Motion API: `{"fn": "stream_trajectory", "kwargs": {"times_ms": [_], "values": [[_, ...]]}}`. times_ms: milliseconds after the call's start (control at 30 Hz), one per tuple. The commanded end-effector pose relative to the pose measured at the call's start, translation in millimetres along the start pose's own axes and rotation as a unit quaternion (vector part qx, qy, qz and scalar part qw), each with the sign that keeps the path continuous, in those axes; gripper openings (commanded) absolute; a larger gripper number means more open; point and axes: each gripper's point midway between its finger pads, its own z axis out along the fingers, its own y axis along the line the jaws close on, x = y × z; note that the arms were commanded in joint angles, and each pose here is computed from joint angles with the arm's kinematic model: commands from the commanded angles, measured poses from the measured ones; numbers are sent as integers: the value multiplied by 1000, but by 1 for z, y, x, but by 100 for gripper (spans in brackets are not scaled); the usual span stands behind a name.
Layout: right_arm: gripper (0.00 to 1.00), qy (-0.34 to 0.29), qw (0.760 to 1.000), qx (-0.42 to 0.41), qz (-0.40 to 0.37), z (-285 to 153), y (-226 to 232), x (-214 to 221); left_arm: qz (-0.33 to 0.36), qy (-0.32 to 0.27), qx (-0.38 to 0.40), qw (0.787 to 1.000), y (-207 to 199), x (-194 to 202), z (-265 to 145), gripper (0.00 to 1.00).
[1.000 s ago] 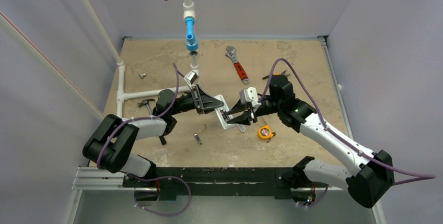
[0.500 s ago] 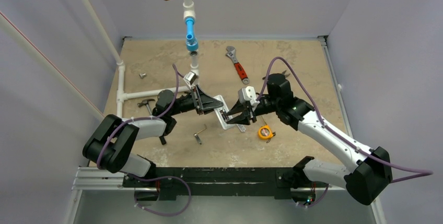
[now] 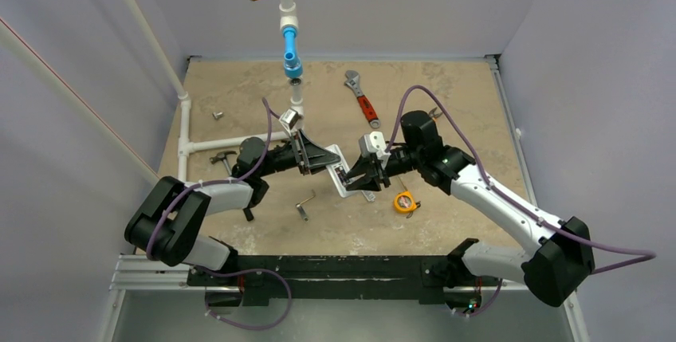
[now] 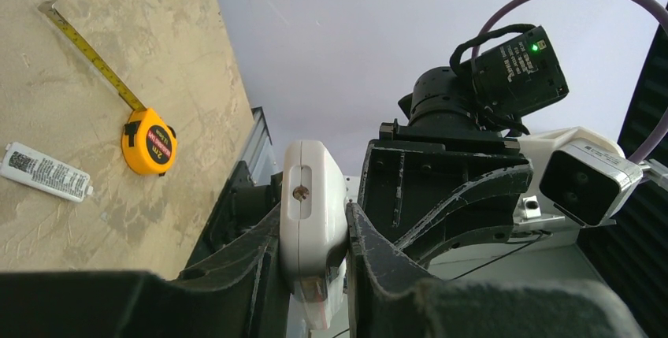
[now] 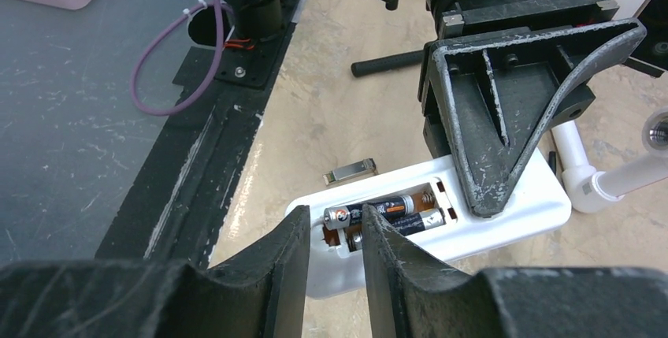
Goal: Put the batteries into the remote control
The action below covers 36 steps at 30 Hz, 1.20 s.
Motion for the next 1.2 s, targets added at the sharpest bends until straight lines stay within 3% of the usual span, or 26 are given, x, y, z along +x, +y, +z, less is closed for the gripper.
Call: {"fn": "stream_trajectory", "kwargs": {"times_ms": [0,1167], "values": [[28,-7,1000,6,-24,-3,-6,-15,37,-11,24,999,-16,-5,-2,0],[14,16,999,25,29,6,-28,-2,44,-19,6,999,-12,-7,-4,0]]}}
